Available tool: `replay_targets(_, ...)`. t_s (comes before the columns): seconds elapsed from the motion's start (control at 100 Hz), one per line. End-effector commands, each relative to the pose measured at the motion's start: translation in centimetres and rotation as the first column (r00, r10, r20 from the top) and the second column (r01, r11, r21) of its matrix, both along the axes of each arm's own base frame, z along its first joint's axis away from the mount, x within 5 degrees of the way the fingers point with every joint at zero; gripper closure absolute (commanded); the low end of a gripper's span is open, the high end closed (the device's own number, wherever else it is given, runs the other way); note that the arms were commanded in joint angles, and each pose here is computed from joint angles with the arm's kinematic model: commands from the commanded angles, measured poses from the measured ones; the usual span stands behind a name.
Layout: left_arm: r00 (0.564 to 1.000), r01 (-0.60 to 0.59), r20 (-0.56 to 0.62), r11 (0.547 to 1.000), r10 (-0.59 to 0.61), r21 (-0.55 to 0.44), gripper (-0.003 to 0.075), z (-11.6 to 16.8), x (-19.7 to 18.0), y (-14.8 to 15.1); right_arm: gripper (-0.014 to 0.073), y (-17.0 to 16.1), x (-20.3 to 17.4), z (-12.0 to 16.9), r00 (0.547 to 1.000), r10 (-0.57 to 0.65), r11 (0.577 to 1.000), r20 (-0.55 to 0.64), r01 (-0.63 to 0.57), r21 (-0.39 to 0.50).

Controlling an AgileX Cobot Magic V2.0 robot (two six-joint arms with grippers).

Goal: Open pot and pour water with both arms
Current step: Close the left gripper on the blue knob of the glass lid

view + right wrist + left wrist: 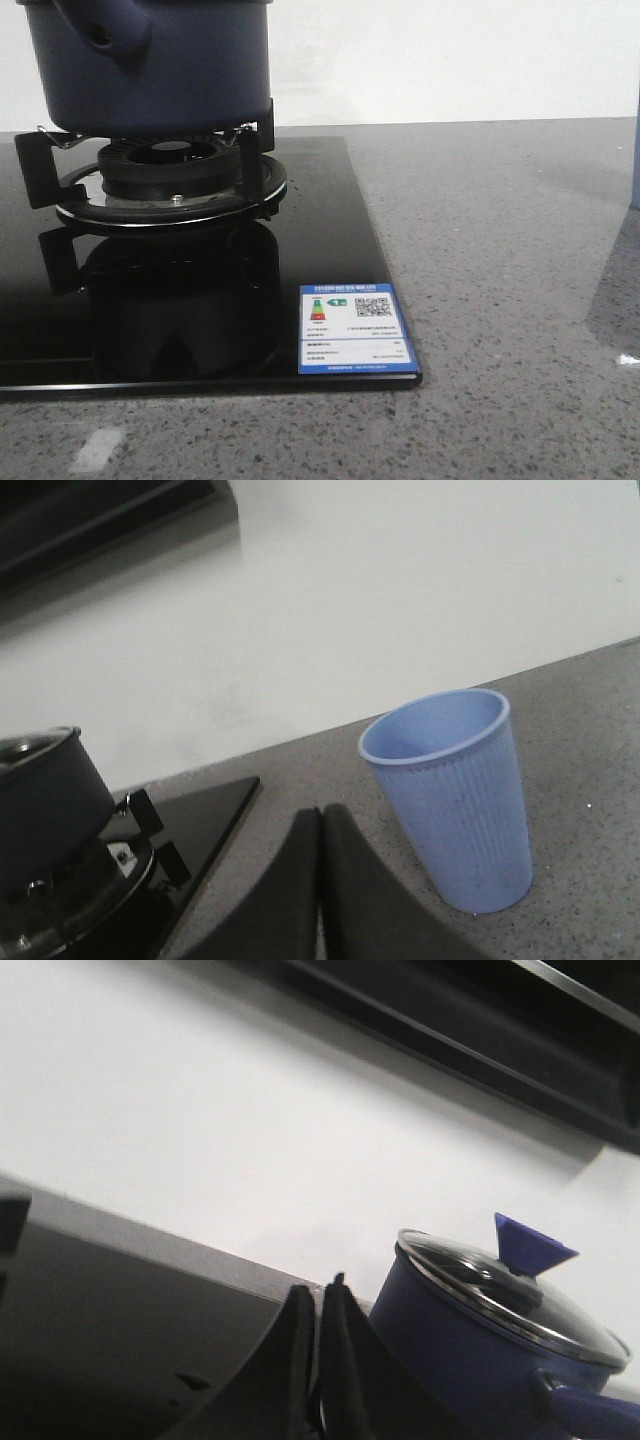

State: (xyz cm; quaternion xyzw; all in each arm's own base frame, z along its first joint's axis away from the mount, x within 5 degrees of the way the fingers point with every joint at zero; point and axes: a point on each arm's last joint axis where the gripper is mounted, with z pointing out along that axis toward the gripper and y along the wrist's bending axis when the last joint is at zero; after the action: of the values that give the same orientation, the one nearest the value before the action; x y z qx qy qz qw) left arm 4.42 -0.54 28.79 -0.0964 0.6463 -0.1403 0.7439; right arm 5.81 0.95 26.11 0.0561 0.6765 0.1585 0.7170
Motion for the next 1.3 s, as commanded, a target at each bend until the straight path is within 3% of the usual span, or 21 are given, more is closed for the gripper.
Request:
replay_targets(0.0, 1.0, -0.015, 0.01, 0.994, 0.014, 0.111, 0.074, 3.6, 0.4, 0.0, 0.0648, 0.1, 1.1, 3.2, 1.0, -0.006, 0.992, 0.006, 0.007, -0.123)
replay_targets(0.15, 0.996, 0.043, -0.088, 0.975, -0.024, 0.219, 0.074, 6.3, 2.5, -0.3, 0.0649, 0.6, 3.4, 5.8, 0.997, 0.02, 0.968, -0.076, -0.039, -0.249)
replay_targets(0.25, 0.992, 0.097, -0.1, 0.969, -0.076, 0.229, 0.0739, 7.3, 3.4, -0.7, 0.0649, 0.8, 4.4, 6.7, 0.992, 0.029, 0.946, -0.122, -0.067, -0.317)
replay_targets(0.36, 0.982, 0.168, -0.131, 0.943, -0.134, 0.289, 0.0739, 7.3, 4.4, -1.4, 0.0649, 0.9, 5.1, 6.9, 0.987, 0.034, 0.934, -0.158, -0.087, -0.346)
replay_targets(0.52, 0.968, 0.236, -0.151, 0.928, -0.2, 0.286, 0.0734, 7.3, 5.2, -2.2, 0.0649, 0.9, 5.2, 6.8, 0.986, 0.032, 0.932, -0.165, -0.089, -0.35)
replay_targets(0.59, 0.965, 0.249, -0.148, 0.926, -0.215, 0.283, 0.0694, 7.4, 5.6, -2.4, 0.0649, 0.9, 5.2, 6.7, 0.985, 0.034, 0.932, -0.169, -0.092, -0.35)
replay_targets(0.67, 0.963, 0.259, -0.142, 0.924, -0.227, 0.279, 0.0598, 7.4, 6.1, -2.7, 0.0632, 1.0, 5.2, 6.7, 0.984, 0.036, 0.932, -0.173, -0.096, -0.35)
replay_targets(0.81, 0.955, 0.287, -0.15, 0.917, -0.254, 0.275, 0.0324, 7.2, 6.8, -3.2, 0.0489, 1.0, 5.1, 6.6, 0.982, 0.041, 0.931, -0.183, -0.104, -0.349)
replay_targets(0.9, 0.949, 0.308, -0.153, 0.916, -0.276, 0.258, 0.0213, 7.1, 7.4, -3.7, 0.0304, 1.0, 5.1, 6.6, 0.982, 0.042, 0.934, -0.184, -0.104, -0.342)
replay_targets(0.96, 0.945, 0.32, -0.151, 0.912, -0.289, 0.257, 0.0217, 7.1, 7.7, -4.0, 0.0184, 1.0, 5.1, 6.6, 0.982, 0.042, 0.934, -0.184, -0.104, -0.342)
replay_targets(1.03, 0.941, 0.335, -0.139, 0.907, -0.308, 0.256, 0.0241, 7.1, 8.2, -4.5, 0.0116, 1.0, 5.1, 6.6, 0.981, 0.045, 0.933, -0.19, -0.109, -0.342)
replay_targets(1.29, 0.913, 0.408, -0.099, 0.874, -0.396, 0.264, 0.026, 7.5, 10.2, -7.4, 0.0111, 1.0, 5.2, 5.6, 0.978, 0.038, 0.934, -0.207, -0.109, -0.341)
